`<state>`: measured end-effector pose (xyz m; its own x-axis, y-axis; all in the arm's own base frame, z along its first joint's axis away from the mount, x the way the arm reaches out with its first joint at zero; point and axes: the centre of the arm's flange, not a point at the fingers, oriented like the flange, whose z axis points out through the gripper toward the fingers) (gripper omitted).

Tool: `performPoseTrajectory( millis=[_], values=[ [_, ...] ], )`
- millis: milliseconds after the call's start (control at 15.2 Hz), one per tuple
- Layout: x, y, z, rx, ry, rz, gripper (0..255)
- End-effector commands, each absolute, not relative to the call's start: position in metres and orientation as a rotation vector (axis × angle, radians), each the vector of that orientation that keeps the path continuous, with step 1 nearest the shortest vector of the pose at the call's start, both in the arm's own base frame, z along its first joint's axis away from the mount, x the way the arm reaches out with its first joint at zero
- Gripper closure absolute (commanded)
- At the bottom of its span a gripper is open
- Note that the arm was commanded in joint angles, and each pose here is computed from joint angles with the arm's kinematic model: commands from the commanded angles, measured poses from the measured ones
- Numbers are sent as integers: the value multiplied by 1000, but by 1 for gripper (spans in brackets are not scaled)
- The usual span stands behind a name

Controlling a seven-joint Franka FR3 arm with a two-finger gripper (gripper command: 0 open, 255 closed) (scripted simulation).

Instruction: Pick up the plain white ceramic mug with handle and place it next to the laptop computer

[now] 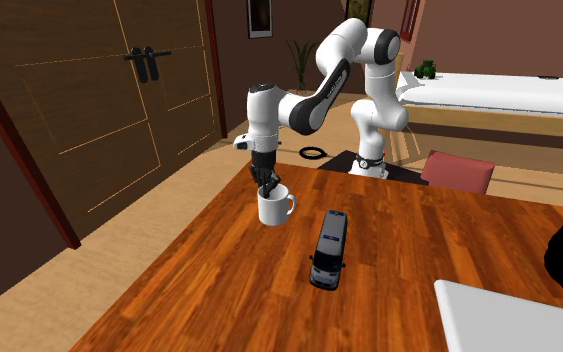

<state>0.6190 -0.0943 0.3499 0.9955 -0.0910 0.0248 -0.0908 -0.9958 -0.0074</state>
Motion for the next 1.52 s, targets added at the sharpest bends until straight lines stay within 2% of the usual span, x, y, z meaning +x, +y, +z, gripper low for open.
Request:
performPoseTrajectory(
  millis=[0,1452],
  values=[
    [619,-94,355,-3132,142,-40,255],
    [619,-94,471,-3132,142,-40,255]
  ],
)
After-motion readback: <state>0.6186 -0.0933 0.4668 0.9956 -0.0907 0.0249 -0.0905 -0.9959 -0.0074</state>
